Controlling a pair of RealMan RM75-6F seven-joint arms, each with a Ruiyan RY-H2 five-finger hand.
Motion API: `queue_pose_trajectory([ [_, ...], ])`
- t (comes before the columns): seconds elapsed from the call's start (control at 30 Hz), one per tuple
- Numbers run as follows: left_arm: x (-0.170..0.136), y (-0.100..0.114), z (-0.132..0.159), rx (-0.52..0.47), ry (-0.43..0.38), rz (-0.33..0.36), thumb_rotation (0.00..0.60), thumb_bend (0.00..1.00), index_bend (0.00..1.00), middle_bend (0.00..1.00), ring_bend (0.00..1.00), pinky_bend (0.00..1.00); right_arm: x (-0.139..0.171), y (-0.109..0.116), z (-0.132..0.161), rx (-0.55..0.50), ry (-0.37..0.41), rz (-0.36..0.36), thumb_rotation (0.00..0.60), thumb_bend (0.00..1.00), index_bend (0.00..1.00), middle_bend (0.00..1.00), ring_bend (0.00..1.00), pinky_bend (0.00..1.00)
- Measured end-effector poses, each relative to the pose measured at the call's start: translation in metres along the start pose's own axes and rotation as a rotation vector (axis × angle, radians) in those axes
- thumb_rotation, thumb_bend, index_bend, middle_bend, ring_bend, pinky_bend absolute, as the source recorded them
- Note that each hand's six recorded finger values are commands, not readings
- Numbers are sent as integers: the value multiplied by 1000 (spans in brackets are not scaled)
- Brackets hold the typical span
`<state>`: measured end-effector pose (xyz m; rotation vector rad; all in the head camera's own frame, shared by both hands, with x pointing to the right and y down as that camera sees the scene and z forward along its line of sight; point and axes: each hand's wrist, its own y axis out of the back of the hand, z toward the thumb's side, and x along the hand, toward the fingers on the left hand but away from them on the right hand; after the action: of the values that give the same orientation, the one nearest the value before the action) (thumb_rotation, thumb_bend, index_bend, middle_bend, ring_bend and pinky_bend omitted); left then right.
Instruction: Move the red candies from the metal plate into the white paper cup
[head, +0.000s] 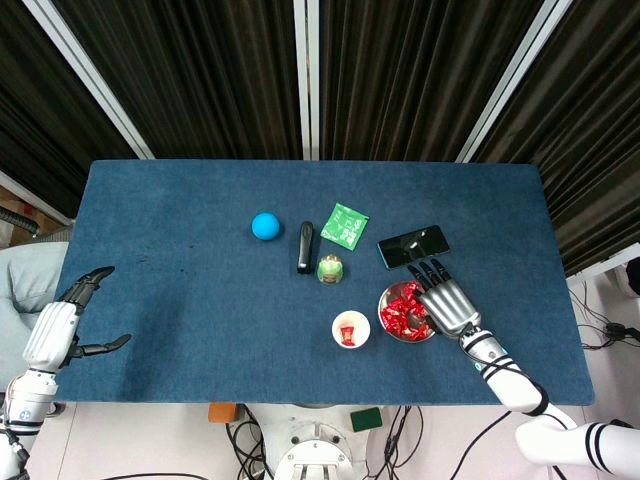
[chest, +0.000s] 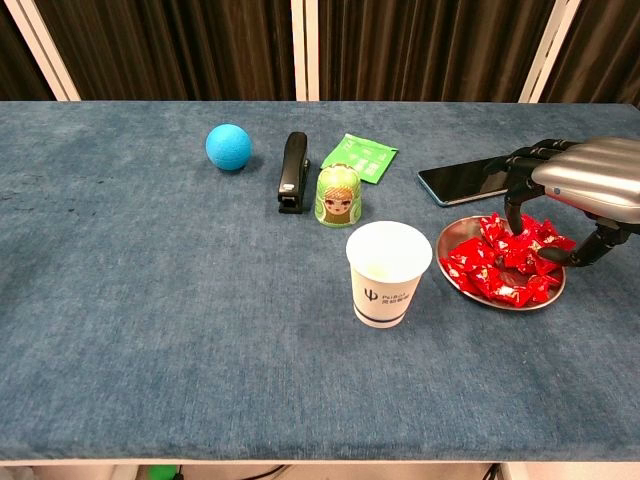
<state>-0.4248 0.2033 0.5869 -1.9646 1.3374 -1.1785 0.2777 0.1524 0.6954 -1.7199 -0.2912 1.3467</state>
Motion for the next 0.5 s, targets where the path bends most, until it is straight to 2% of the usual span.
queue_pose_trajectory([
  [0.5, 0, -1, -3, -2, 6, -4, 600, 94, 118, 118, 120, 247, 0, -2, -5, 3, -25, 16, 600, 384, 553, 38, 0, 0],
])
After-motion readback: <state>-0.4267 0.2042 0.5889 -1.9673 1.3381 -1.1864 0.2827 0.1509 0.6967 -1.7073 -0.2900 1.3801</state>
